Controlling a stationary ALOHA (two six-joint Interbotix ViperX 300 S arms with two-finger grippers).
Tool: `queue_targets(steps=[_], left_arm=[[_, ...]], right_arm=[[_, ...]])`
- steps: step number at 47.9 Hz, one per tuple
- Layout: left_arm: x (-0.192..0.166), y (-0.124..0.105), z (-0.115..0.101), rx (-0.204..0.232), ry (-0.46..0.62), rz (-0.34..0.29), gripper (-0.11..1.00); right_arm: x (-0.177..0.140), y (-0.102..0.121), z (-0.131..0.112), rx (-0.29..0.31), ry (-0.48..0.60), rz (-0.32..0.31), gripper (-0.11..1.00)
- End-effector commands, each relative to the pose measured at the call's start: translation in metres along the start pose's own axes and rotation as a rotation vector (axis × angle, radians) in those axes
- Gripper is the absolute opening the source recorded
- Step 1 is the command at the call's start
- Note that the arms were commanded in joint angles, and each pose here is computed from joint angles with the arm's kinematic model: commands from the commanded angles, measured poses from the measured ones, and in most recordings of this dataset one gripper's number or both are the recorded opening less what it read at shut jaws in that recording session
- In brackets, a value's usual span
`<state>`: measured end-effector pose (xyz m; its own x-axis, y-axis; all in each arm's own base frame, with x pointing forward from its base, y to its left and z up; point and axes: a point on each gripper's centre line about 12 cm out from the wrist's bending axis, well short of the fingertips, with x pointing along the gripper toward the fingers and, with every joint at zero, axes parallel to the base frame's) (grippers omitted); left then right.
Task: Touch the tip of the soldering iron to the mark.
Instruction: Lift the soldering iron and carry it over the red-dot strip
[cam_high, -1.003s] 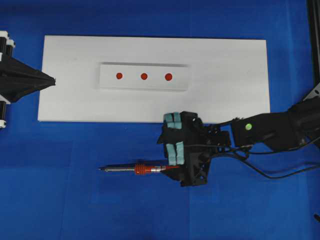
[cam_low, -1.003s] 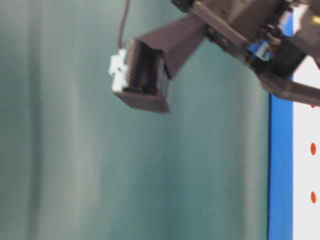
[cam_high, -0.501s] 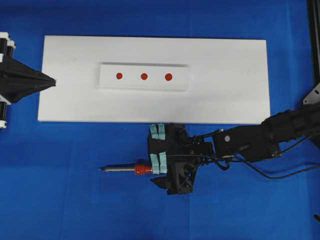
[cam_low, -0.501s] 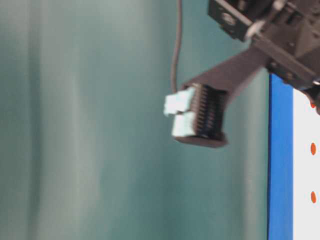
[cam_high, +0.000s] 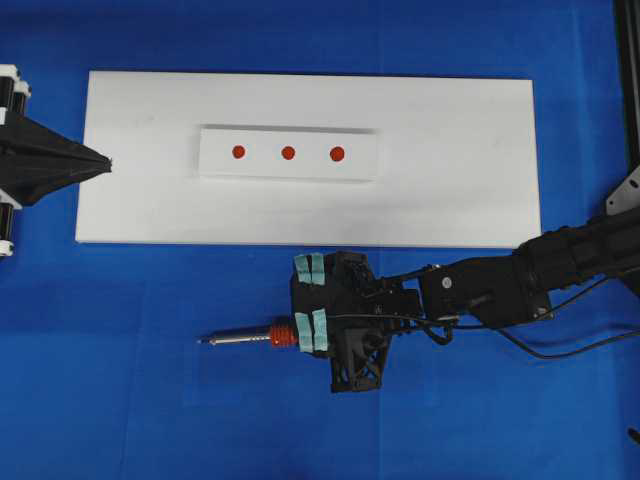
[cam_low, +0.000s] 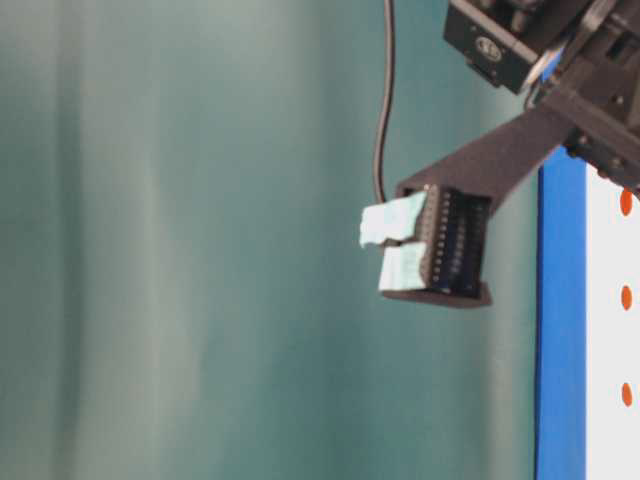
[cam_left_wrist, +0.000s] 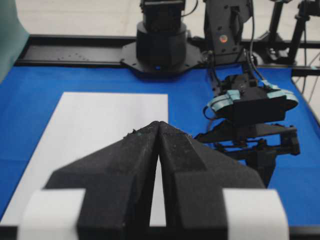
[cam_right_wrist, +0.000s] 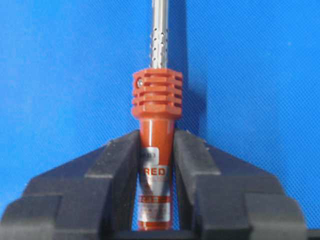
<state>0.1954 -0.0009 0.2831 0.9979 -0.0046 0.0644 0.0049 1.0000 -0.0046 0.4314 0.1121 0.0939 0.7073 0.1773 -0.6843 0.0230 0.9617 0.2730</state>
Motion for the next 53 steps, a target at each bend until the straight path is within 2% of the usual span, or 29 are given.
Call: queue_targets(steps=[1, 24, 37, 53], left_arm=[[0.001, 0.000, 0.005, 0.000, -0.017, 0.001, 0.00], [0.001, 0.001, 0.004, -0.001, -0.014, 0.003, 0.00], [0.001, 0.001, 0.004, -0.003, -0.014, 0.003, 0.00], [0.001, 0.000, 0.003, -0.014, -0.012, 0.001, 0.00]], right_arm=[[-0.004, 0.007, 0.011, -0.002, -0.036, 0.018, 0.06], [-0.009, 0.010, 0.020, -0.003, -0.106, 0.038, 0.06], [-0.055, 0.015, 0.051, 0.004, -0.102, 0.041, 0.06], [-0.121, 0.030, 0.084, -0.048, -0.056, 0.043, 0.06]])
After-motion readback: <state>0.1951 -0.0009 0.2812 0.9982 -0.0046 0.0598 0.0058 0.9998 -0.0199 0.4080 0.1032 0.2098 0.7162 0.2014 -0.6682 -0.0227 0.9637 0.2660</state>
